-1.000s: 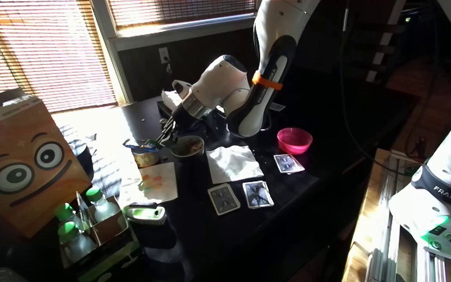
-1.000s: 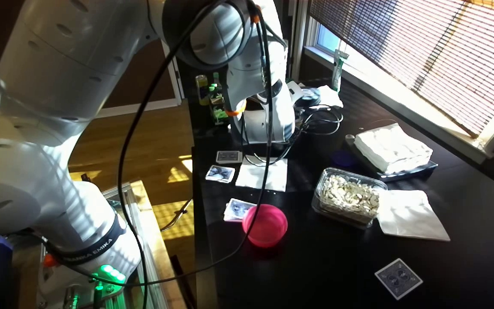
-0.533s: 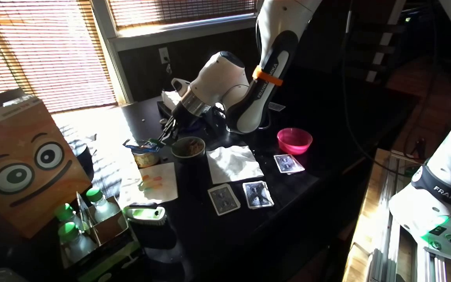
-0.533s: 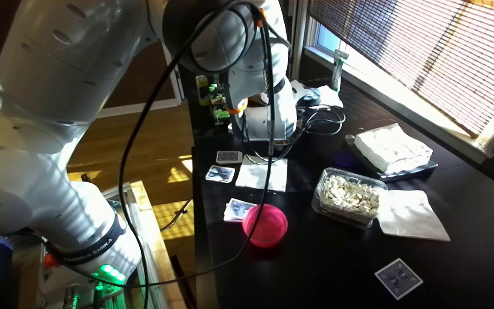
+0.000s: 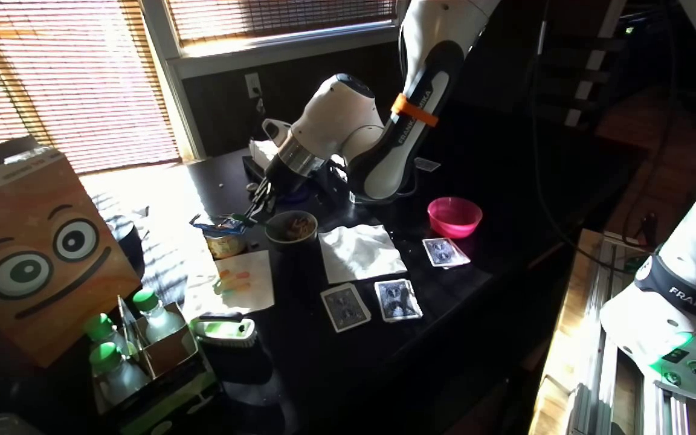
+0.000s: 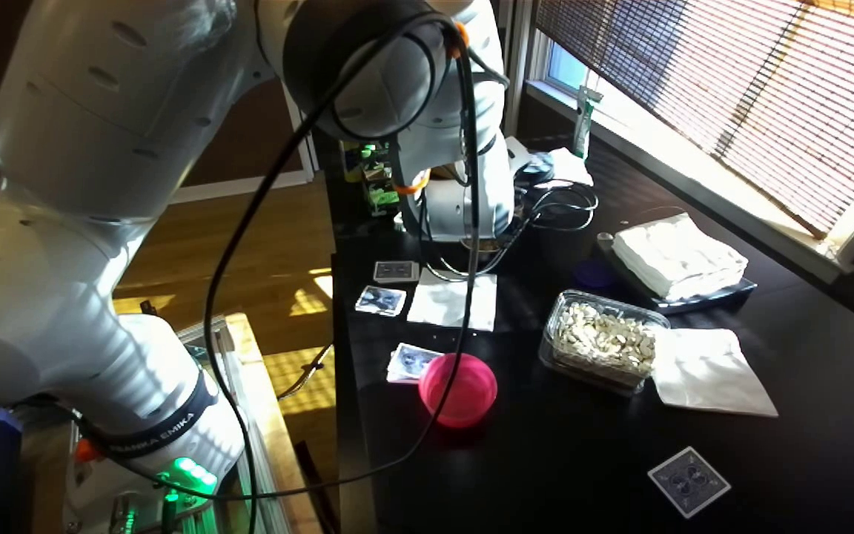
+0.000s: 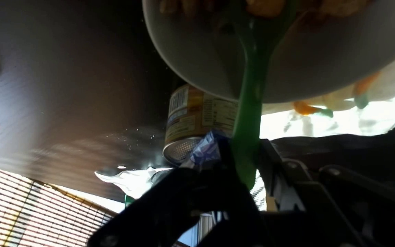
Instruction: Use the green spoon to place some contents from the white and black bowl and put them on the white napkin.
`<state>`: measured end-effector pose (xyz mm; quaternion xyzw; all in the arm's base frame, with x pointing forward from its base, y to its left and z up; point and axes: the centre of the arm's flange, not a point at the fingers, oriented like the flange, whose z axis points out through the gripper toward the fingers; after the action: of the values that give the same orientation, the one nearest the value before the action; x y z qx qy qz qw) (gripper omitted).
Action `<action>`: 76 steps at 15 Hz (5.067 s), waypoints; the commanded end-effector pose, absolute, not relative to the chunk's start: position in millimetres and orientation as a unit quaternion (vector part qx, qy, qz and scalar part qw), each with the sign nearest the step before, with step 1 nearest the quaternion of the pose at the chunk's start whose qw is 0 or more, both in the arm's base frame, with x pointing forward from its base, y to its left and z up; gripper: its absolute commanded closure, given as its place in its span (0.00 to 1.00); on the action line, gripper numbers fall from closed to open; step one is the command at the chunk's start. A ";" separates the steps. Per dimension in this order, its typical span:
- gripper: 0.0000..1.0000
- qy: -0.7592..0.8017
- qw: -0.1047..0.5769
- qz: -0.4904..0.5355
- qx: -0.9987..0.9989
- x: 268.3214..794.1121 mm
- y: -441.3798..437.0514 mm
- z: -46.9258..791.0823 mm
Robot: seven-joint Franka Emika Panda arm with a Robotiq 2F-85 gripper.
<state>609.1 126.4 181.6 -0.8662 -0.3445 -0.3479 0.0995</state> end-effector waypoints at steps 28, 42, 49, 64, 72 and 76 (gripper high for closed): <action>0.94 -0.358 0.097 -0.290 -0.882 623.5 130.9 247.5; 0.94 -0.248 0.125 -0.278 -0.920 602.0 101.0 283.1; 0.94 -0.207 0.112 -0.281 -0.930 574.6 98.8 293.3; 0.94 -0.208 0.127 -0.300 -0.922 516.5 77.7 278.9; 0.94 -0.254 0.188 -0.329 -0.890 505.2 57.3 269.0; 0.94 -0.266 0.224 -0.341 -0.873 509.0 44.8 255.0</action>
<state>509.2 57.2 264.3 -0.8915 -0.2506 -0.3298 0.1835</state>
